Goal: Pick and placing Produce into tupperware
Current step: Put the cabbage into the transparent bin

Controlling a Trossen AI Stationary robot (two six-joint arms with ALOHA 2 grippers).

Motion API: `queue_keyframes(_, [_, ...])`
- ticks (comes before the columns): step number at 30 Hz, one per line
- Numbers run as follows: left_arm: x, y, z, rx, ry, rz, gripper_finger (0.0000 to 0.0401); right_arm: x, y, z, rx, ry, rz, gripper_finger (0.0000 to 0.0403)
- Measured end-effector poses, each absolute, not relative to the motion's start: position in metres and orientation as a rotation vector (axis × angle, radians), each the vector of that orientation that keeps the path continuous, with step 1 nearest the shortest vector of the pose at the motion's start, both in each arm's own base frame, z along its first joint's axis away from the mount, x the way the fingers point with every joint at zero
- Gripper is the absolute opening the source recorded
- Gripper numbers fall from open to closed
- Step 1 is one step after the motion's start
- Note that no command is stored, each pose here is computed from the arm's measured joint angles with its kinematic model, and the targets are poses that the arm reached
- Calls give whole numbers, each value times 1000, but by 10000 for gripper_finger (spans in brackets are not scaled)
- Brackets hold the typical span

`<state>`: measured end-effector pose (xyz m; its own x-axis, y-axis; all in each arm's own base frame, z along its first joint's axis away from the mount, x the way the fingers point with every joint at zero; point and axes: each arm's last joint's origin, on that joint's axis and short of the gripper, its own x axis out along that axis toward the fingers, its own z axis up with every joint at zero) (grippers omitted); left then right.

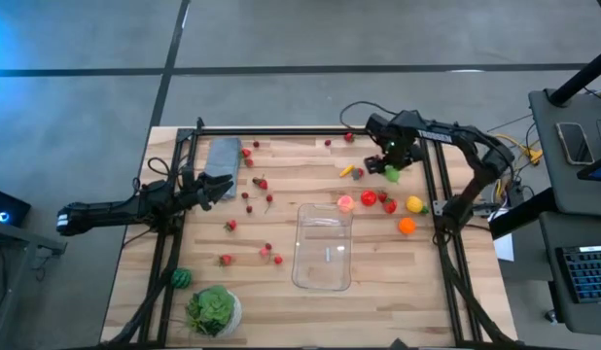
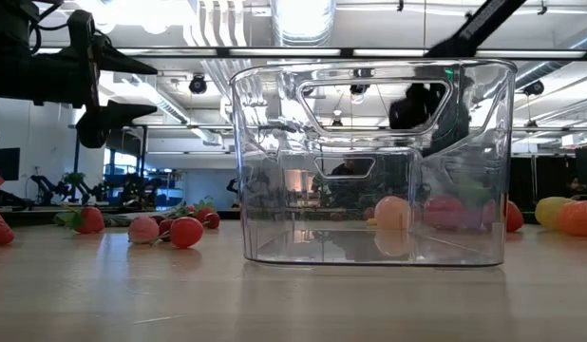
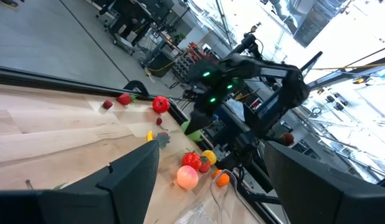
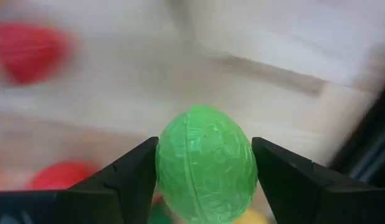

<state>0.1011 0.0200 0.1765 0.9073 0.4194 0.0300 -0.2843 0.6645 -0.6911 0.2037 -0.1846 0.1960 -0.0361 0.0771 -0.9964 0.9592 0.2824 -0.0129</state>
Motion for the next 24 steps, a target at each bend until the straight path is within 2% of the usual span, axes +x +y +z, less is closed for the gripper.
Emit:
queue_keyframes(7, [101, 20, 177, -744, -194, 400, 277, 255, -119, 273, 938, 1129, -681, 234])
queue_keyframes(12, [101, 20, 177, -744, -193, 400, 277, 287, -65, 302, 911, 1000, -508, 244])
queue_keyframes(18, [101, 20, 177, -744, -196, 396, 277, 315, -31, 297, 967, 960, -449, 246])
queue_keyframes(24, [101, 19, 177, -746, -183, 373, 277, 338, 2, 272, 980, 1072, -445, 263])
